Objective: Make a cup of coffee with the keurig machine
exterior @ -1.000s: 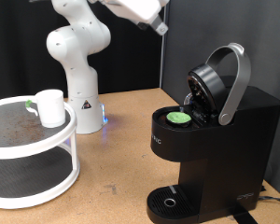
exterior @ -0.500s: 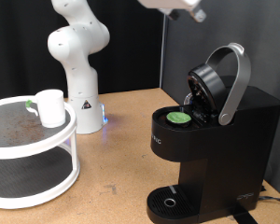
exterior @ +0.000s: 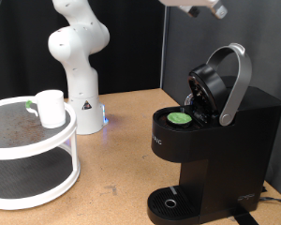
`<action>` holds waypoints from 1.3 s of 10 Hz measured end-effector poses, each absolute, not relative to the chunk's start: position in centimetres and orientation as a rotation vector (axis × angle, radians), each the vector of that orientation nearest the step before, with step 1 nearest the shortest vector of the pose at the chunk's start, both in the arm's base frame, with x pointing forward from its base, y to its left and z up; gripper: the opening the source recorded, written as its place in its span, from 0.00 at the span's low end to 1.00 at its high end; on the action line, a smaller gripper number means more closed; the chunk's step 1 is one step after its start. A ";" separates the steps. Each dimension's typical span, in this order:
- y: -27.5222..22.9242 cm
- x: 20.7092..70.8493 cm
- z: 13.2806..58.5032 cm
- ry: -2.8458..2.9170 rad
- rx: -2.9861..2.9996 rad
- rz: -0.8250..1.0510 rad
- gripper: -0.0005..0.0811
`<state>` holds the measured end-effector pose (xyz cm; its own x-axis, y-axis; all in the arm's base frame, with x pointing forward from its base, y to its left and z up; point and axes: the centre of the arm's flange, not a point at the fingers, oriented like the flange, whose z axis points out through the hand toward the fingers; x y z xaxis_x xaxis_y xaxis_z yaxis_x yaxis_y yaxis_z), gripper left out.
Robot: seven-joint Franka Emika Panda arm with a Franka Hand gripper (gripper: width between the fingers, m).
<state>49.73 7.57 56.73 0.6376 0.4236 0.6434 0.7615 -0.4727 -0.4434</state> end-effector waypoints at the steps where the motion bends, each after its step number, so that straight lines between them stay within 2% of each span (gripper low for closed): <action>1: 8.7 50.0 57.2 -0.913 -2.108 -0.617 0.99; 8: 18.8 51.0 55.7 -0.983 -2.158 -0.567 0.99; 12: 22.2 51.8 54.0 -0.975 -2.174 -0.534 0.99; 13: 22.4 52.0 53.9 -0.966 -2.170 -0.533 0.85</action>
<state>52.00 22.41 53.94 0.6382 0.4805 0.6015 0.7650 -0.4833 -0.4257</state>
